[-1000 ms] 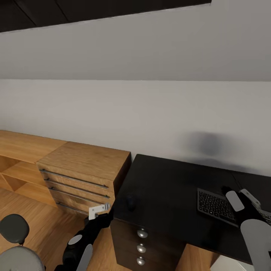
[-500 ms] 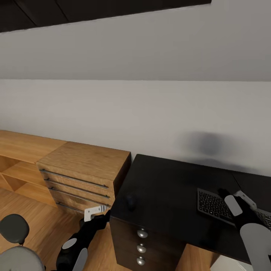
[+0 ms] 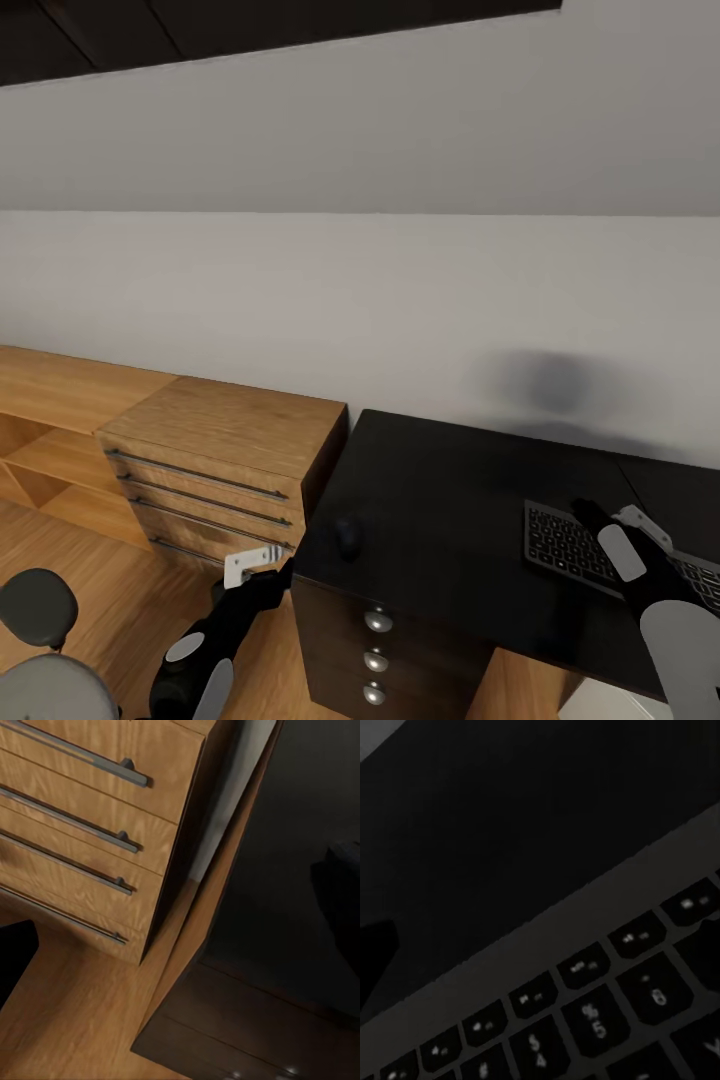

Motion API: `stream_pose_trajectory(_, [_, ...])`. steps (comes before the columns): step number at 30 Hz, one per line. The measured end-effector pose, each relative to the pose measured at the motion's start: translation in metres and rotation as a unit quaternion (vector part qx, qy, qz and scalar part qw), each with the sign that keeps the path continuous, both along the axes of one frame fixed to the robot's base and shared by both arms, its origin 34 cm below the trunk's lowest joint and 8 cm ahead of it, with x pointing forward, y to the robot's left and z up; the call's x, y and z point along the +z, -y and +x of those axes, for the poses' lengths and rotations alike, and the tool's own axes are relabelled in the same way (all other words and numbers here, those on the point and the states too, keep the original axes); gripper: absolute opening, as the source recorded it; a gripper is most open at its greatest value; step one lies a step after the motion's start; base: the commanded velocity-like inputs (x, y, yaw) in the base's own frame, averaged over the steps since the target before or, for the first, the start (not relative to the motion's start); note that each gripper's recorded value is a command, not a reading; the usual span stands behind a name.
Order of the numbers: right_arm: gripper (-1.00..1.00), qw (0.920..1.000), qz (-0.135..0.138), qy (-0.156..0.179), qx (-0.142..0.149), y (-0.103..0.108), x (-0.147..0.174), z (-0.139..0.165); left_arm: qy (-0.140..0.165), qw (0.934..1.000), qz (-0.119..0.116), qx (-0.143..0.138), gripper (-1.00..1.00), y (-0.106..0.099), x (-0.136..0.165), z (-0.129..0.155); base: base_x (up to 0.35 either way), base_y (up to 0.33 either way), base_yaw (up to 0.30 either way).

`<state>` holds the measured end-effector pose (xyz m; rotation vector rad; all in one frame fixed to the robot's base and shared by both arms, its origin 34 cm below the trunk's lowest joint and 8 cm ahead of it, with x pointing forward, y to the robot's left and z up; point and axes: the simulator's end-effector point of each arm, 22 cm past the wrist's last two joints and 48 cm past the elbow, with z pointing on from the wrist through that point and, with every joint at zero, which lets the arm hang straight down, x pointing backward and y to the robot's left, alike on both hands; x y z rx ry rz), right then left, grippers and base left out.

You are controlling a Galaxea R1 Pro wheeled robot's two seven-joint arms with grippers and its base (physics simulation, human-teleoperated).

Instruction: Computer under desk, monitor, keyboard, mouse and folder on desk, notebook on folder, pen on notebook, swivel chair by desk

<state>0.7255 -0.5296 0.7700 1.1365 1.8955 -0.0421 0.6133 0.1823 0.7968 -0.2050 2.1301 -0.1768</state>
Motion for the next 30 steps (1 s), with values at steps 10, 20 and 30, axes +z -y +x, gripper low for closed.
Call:
stream_pose_trajectory(10, [1.00, 1.0000, -0.005, -0.002, 0.003, 0.000, 0.000, 0.000, 0.001, 1.0000, -0.002, -0.001, 1.00, 0.002, 0.001, 0.000, 0.000, 0.000, 0.000])
stream_pose_trajectory(20, [1.00, 0.9905, -0.115, -0.073, -0.021, 0.031, 0.003, -0.023, -0.001, 1.0000, -0.001, -0.002, 1.00, 0.002, -0.001, 0.000, 0.000, 0.000, 0.000])
stream_pose_trajectory(30, [1.00, 0.9687, -0.215, -0.105, -0.067, 0.065, 0.029, -0.042, -0.001, 1.0000, 0.000, -0.009, 1.00, 0.008, -0.001, -0.001, 0.000, -0.083, 0.000])
